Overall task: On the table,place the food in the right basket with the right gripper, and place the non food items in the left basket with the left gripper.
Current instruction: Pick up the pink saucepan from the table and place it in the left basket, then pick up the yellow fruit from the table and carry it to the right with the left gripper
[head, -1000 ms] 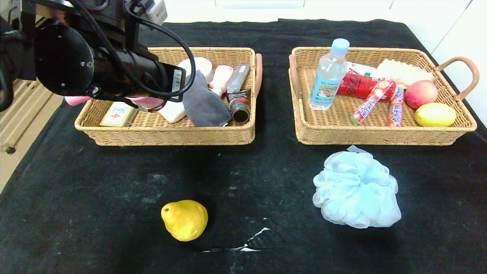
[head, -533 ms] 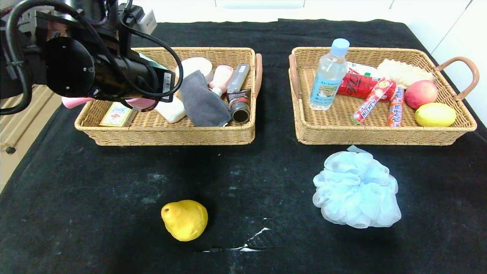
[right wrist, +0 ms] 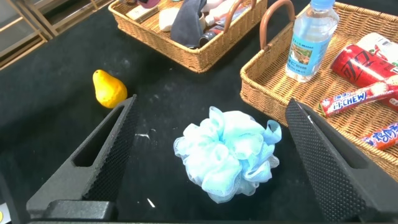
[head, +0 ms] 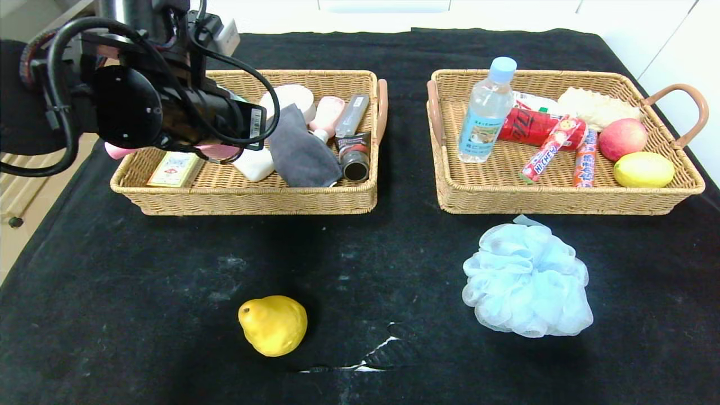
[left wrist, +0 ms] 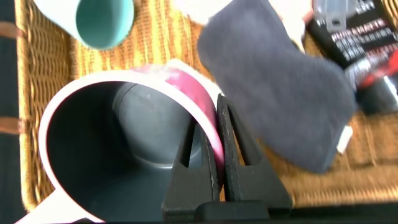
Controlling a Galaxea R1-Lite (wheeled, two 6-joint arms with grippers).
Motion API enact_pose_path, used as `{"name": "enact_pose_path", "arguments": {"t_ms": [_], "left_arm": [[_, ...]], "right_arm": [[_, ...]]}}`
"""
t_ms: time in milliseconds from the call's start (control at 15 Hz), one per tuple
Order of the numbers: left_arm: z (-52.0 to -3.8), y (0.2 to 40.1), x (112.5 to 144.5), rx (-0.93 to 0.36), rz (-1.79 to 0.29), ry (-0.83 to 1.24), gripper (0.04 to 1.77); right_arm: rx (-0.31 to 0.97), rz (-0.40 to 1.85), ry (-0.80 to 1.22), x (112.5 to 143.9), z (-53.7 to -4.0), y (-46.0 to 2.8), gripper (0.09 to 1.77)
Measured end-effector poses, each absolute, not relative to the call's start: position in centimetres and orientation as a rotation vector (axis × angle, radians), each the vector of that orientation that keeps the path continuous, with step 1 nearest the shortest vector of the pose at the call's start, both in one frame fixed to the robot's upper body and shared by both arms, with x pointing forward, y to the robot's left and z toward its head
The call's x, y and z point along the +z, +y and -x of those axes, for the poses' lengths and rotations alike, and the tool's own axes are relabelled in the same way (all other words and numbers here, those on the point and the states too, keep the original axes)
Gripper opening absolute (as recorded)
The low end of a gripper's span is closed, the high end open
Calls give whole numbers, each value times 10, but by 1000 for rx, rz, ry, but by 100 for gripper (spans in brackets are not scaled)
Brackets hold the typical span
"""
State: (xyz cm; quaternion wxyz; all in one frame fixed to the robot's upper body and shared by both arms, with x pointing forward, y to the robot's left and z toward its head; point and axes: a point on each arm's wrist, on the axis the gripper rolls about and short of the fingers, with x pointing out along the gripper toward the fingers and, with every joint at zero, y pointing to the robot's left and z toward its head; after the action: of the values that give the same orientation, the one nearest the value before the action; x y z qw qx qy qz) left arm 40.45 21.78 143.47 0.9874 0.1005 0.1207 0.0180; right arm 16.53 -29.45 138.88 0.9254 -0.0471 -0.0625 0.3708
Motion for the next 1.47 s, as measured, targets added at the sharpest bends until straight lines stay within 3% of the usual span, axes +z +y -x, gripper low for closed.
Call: {"name": "enact_pose_path", "arguments": {"t_ms": [333, 600, 800, 1133, 1467], "left_arm": [[-417, 212, 1424, 39, -215, 246, 19], [-420, 210, 1420, 38, -219, 257, 81], [-420, 209, 1419, 39, -223, 263, 110], [-413, 206, 1422, 30, -228, 254, 139], [-377, 206, 1435, 4, -224, 224, 154]], "right_arm": [[755, 97, -137, 1390, -164, -296, 171], [754, 96, -146, 1391, -162, -296, 171], [755, 96, -147, 1391, -162, -297, 171], [755, 96, -149, 1391, -161, -297, 171], [755, 96, -151, 1391, -160, -297, 171]]}}
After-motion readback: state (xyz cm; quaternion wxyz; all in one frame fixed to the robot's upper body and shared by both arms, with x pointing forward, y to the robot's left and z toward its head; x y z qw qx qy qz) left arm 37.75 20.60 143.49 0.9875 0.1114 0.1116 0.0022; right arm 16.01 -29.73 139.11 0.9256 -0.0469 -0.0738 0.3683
